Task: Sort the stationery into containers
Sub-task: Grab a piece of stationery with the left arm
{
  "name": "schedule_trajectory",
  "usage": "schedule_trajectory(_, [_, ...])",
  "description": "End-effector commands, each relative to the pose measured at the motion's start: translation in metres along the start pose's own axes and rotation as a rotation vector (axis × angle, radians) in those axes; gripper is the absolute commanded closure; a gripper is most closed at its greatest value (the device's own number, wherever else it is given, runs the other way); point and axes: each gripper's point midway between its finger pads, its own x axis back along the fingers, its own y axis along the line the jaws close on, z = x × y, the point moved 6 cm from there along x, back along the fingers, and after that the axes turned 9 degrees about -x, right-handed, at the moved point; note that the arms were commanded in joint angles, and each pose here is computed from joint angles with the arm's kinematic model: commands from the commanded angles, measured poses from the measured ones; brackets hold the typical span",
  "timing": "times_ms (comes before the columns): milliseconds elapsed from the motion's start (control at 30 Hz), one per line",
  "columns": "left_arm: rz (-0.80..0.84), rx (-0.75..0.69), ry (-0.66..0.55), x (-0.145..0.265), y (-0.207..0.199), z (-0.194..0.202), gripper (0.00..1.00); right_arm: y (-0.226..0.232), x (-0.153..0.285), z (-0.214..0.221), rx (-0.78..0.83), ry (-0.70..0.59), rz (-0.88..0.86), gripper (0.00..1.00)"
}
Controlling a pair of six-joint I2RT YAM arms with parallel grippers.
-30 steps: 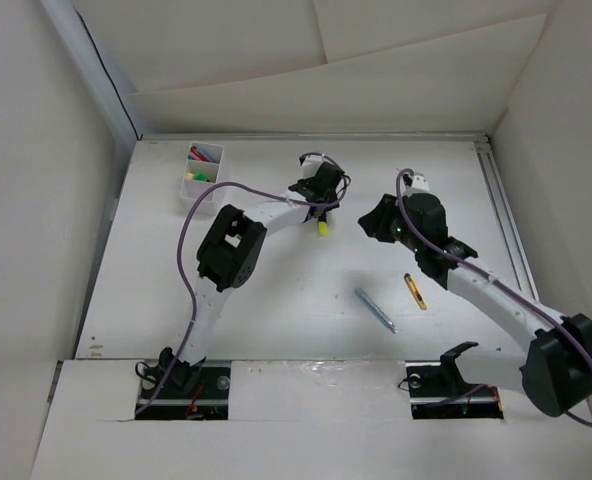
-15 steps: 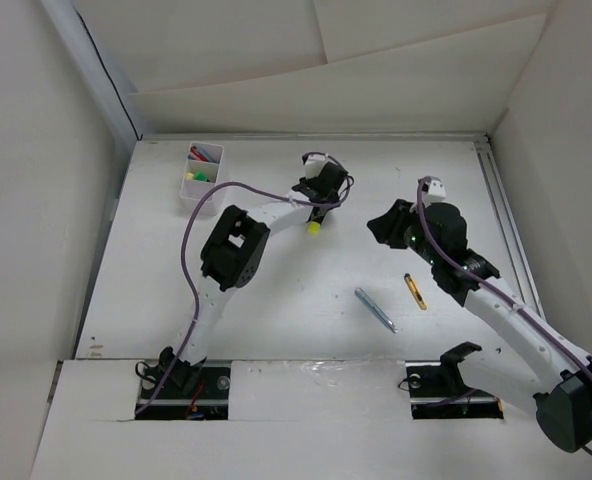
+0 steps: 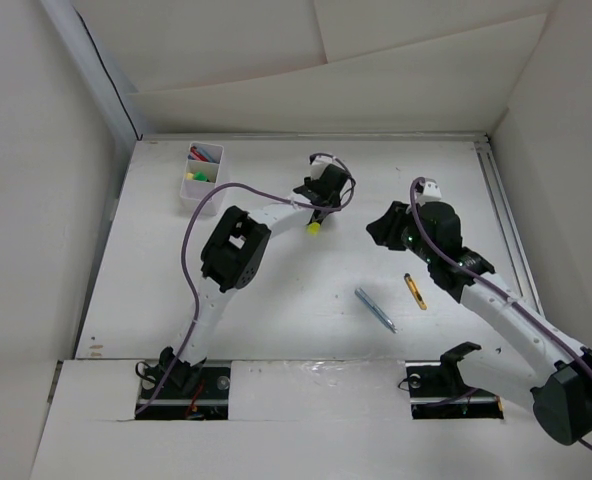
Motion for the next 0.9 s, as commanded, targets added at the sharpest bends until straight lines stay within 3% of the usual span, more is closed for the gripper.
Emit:
schedule_trajectory(0, [-0.009, -0.089, 0.102, 0.005, 0.008, 0.018, 0.61, 0.003, 0.003, -0.008, 0.013, -0.038, -0.016, 0.56])
schedule_trajectory(67, [-0.011, -0.123, 0.110, 0.005, 0.011, 0.019, 0.57, 0.006, 0.003, -0.011, 0.013, -0.045, -0.022, 0.56])
schedule_trajectory(367, [-0.035, -0.245, 0.135, 0.003, 0.018, 0.034, 0.60, 0.013, 0.010, -0.021, 0.013, -0.074, -0.033, 0.56])
schedule_trajectory(733, [-0.050, -0.309, 0.183, 0.002, 0.022, 0.039, 0.89, 0.019, 0.021, -0.031, 0.013, -0.106, -0.031, 0.56])
schedule_trajectory(767, [-0.065, -0.316, 0.190, 0.004, 0.026, 0.041, 0.97, 0.020, 0.024, -0.033, 0.013, -0.115, -0.039, 0.56])
schedule_trajectory(867, [-0.063, -0.289, 0.154, 0.013, 0.026, 0.031, 1.00, 0.019, 0.026, -0.033, 0.021, -0.121, -0.031, 0.56])
